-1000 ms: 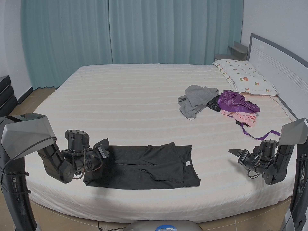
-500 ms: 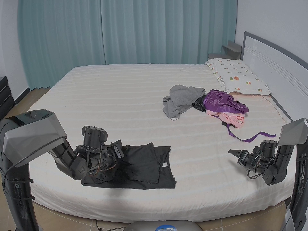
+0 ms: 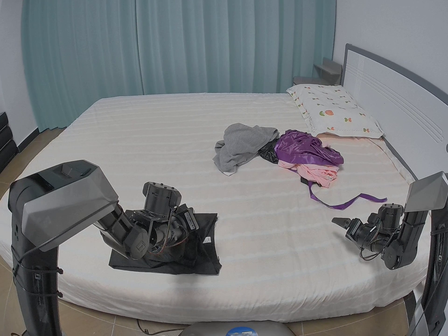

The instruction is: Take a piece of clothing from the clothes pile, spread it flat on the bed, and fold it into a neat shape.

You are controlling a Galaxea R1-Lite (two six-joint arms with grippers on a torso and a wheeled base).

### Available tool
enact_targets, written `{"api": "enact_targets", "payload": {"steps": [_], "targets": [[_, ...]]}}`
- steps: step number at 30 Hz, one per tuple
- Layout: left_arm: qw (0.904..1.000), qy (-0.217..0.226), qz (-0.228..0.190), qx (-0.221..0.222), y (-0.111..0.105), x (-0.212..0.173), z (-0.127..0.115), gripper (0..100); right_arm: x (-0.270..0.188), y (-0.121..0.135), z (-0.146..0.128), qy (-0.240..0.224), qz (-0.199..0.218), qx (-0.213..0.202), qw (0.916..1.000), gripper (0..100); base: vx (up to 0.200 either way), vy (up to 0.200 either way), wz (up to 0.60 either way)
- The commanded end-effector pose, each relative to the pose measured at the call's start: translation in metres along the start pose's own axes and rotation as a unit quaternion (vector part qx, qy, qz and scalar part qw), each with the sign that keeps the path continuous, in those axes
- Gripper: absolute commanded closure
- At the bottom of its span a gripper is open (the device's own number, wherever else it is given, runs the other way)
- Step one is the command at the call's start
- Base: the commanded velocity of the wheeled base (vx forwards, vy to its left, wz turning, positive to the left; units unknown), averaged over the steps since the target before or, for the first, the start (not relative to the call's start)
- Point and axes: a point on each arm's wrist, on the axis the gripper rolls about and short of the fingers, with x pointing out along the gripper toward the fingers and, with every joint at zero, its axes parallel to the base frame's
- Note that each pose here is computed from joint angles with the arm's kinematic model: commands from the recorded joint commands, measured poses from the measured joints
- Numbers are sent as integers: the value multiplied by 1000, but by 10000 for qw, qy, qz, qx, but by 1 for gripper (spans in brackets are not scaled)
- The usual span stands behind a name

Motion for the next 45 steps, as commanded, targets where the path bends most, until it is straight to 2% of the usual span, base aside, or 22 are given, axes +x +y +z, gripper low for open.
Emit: {"api": "enact_targets", "payload": {"steps": [1,6,7,12,16,19,23,27,33,39,45], "targets": [[9998,86,153,41,3,19,-13,100,0,0,-1,17,-3,2,10000,0,0,0,0],[9997,193,76,131,-5,19,-23,100,0,0,-1,17,-3,2,10000,0,0,0,0],[9997,178,57,139,-7,19,-23,0,0,0,-1,17,-3,2,10000,0,0,0,0],[9999,149,29,0,-11,14,-24,0,0,0,-1,22,-8,4,10000,0,0,0,0],[9997,33,-89,-232,-17,-3,-14,0,0,0,-2,39,-13,6,10000,0,0,0,0],[9986,-23,-97,-513,-11,-13,-5,0,-1,1,-3,55,-9,2,10000,0,0,0,0],[9956,-234,-43,-910,7,-26,9,0,-1,2,-4,65,9,-12,10000,0,0,0,0],[9919,-266,-158,-1232,42,-40,7,0,-2,8,-8,123,54,-55,9999,0,0,0,0],[9807,-481,-156,-1891,71,-46,4,0,0,16,-15,250,138,-124,9995,0,0,0,0],[9738,-660,16,-2177,95,-52,20,0,0,23,-22,356,205,-184,9990,0,0,0,0],[9694,-492,-42,-2405,117,-54,26,0,-2,25,-25,409,221,-210,9987,0,0,133,0]]}}
